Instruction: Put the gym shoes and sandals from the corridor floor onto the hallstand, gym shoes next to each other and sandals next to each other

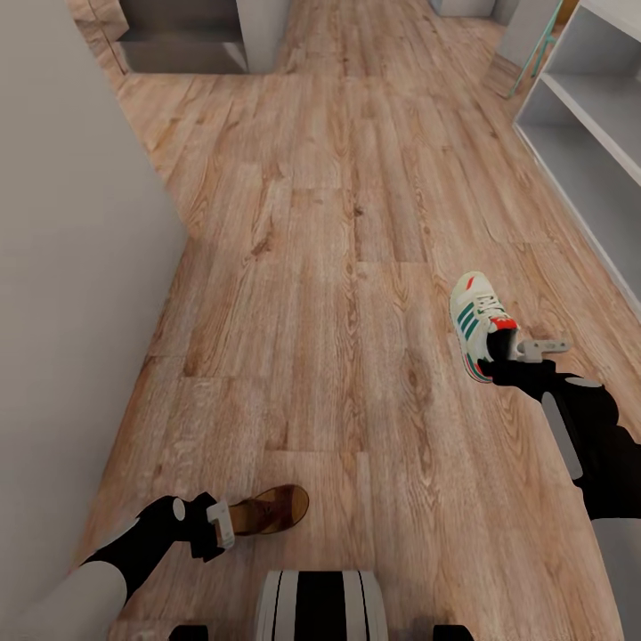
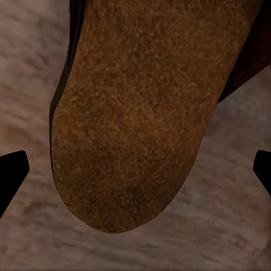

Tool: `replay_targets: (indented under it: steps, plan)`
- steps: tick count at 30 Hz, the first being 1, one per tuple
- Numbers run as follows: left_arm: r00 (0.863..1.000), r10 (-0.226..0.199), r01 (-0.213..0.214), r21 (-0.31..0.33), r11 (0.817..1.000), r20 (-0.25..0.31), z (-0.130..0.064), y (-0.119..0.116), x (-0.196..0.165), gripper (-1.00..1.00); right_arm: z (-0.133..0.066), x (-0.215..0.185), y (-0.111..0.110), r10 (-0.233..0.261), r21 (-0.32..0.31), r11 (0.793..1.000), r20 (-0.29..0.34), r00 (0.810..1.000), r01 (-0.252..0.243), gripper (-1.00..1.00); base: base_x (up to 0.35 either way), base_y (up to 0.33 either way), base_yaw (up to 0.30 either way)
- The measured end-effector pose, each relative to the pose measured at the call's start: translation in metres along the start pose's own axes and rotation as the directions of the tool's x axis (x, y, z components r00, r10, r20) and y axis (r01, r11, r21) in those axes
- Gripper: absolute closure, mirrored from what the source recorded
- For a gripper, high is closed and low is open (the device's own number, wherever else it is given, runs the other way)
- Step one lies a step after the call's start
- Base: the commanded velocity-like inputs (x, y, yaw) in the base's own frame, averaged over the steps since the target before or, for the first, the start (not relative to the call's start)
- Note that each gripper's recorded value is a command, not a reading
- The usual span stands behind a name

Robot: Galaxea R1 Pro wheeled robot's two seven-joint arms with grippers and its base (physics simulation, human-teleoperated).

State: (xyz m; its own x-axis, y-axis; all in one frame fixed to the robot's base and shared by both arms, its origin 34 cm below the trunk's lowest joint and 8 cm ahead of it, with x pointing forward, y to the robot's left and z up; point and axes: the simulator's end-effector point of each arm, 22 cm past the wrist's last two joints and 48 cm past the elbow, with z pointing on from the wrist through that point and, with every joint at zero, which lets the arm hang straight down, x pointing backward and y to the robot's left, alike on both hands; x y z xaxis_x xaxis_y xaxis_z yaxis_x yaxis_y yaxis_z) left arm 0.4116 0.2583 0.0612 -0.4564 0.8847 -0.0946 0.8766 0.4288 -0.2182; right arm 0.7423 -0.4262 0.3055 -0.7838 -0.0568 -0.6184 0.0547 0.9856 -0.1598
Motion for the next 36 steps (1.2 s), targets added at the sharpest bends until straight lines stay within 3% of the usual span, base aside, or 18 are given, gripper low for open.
replay_targets:
  steps: [36]
  plan:
    - [1.000,-0.002,0.002,-0.006,1.000,-0.003,0.0045,0.0009,0.0016,-1.00,0.0047,0.0064,0.0012,-0.002,0.000,1.000,-0.011,1.000,0.002,1.00,0.000,0.000,0.000]
